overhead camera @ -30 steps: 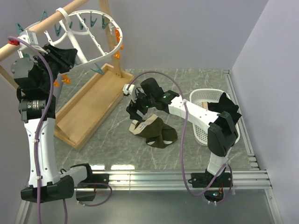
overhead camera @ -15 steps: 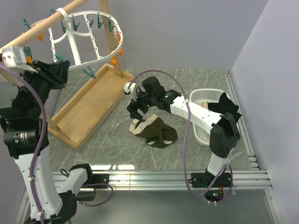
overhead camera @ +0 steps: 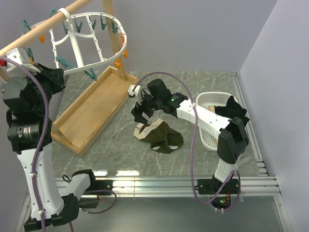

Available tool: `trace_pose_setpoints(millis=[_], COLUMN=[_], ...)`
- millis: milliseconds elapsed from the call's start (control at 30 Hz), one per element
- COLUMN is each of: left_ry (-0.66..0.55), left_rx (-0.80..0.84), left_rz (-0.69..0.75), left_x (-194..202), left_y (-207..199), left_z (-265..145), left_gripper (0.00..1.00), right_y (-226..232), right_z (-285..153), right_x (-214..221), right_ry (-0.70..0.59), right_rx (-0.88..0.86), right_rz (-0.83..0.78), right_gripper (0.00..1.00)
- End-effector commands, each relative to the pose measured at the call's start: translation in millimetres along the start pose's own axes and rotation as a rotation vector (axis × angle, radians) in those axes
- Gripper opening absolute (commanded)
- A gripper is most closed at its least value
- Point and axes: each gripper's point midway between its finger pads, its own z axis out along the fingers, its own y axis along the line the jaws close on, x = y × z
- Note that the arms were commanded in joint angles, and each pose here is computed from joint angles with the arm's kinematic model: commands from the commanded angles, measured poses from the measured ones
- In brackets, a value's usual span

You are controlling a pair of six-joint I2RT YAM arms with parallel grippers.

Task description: Clip the underwear to the hanger

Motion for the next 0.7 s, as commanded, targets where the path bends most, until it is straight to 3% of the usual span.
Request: trace_pose_setpoints(millis=[0, 367, 500, 667], left_ry=[-0.035, -0.09, -0.091, -0.122], left_rx=[-0.014, 0.115, 0.145, 0.205], left_rz=[0.028, -0.014, -0.012, 0.008], left_x=[-6, -29, -32, -35], left_y=[6, -19, -25, -38], left_z=[18, 66, 68, 37], left_gripper=[0.19, 0.22, 0.34, 0.42], right_y=[-5, -8, -9, -9], right_z=[-21, -19, -20, -23], right_x=[-31, -28, -31, -56], right_ry=[-0.09, -0.088, -0.099, -0.189], right_rx=[0.034, 0.032, 0.039, 0.029], right_rz=[-0.032, -0.018, -0.019, -0.017], right_gripper=[0.94, 0.94, 0.95, 0.95])
